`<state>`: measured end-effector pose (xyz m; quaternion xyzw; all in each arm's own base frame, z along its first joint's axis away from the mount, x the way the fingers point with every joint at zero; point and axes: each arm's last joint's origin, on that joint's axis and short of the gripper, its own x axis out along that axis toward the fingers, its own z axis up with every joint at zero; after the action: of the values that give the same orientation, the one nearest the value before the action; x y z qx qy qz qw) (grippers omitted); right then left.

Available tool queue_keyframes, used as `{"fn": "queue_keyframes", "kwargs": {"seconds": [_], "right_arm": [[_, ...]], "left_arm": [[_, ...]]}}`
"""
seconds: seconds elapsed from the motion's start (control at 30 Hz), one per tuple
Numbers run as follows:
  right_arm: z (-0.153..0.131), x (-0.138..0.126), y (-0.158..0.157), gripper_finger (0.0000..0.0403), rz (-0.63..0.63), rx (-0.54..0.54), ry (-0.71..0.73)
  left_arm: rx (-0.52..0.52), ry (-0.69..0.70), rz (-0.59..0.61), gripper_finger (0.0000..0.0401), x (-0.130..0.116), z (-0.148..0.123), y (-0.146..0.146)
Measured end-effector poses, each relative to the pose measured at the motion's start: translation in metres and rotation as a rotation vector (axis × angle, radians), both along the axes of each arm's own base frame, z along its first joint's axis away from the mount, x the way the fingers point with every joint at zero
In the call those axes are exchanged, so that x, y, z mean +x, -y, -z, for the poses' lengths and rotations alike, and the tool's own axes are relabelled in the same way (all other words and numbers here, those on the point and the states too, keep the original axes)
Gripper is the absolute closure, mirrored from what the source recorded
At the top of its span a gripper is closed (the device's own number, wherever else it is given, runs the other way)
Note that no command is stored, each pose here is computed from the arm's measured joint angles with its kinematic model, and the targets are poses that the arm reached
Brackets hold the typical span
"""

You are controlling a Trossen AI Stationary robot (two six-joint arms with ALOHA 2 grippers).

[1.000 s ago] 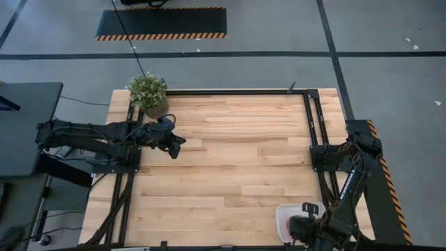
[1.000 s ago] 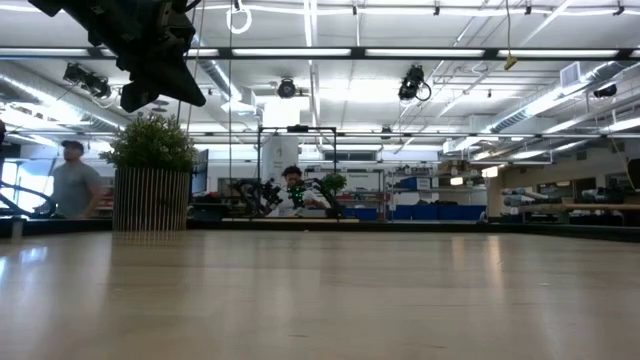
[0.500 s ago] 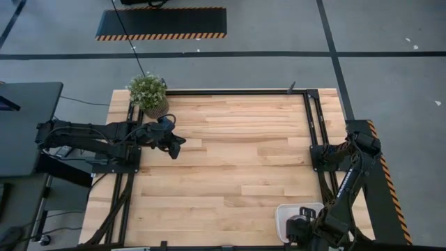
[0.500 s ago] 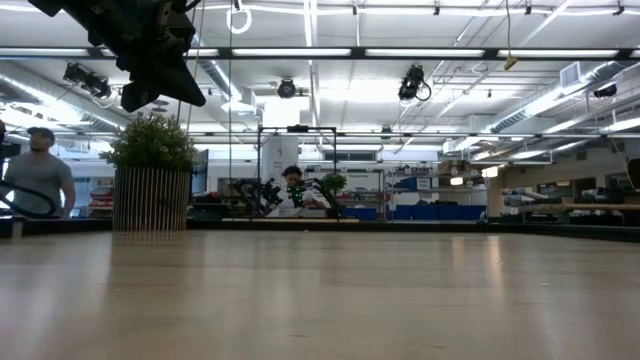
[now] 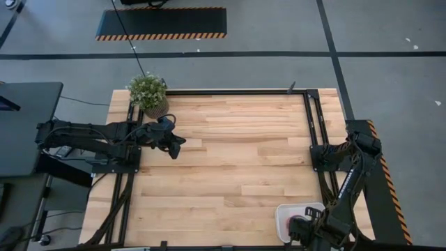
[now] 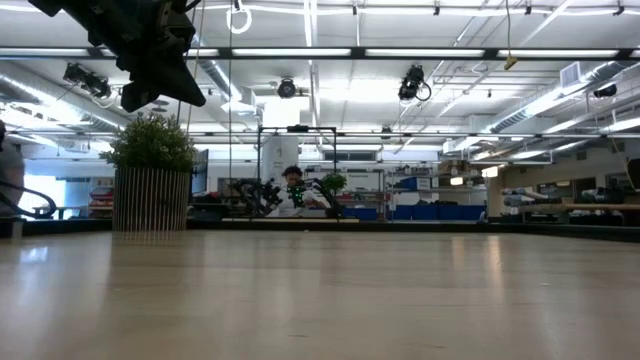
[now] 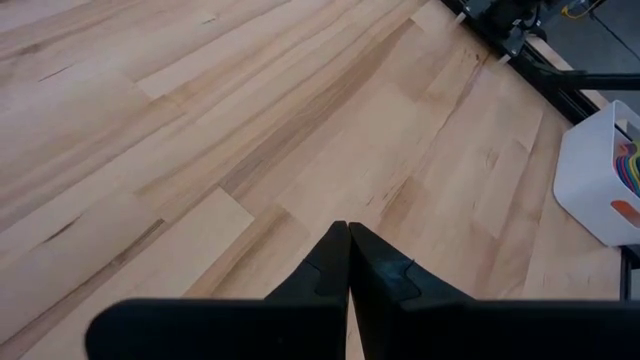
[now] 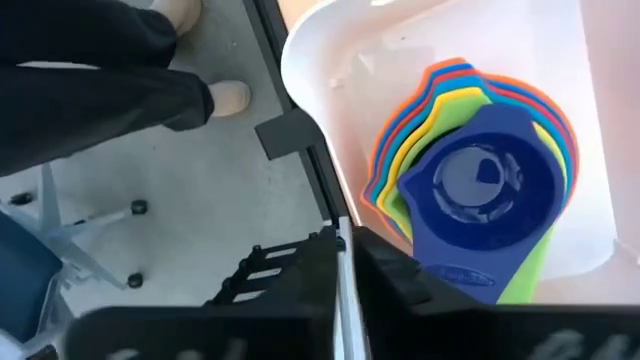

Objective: Nest measuring cups in basket
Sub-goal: Stack the dark blue measuring cup on top of the green measuring cup and put them into the white bin

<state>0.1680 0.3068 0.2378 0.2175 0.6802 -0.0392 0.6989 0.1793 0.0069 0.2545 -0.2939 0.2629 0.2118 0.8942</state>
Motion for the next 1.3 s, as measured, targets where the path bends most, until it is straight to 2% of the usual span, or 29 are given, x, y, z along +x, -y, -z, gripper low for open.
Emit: {"fn": "queue_keyframes", "kwargs": {"seconds": [0.1,0.4,0.67,0.83,1.3], "right_arm": [[0.0,0.0,0.0,0.0395,-0.002,0.01,-0.012],[0.018,-0.015,-0.001,0.0399,0.107,-0.009,-0.08],[0.036,-0.016,-0.003,0.0401,0.147,0.065,-0.099],[0.039,-0.02,0.001,0.0402,0.137,0.029,-0.154],[0.04,-0.03,0.005,0.0402,0.127,-0.044,-0.185]], "left_arm": [[0.0,0.0,0.0,0.0388,0.0,0.0,0.0],[0.0,0.0,0.0,0.0388,0.0,0.0,0.0],[0.0,-0.001,0.0,0.0388,0.0,0.0,0.0],[0.0,-0.001,0.0,0.0388,0.0,0.0,0.0],[0.0,0.0,0.0,0.0388,0.0,0.0,0.0]]}}
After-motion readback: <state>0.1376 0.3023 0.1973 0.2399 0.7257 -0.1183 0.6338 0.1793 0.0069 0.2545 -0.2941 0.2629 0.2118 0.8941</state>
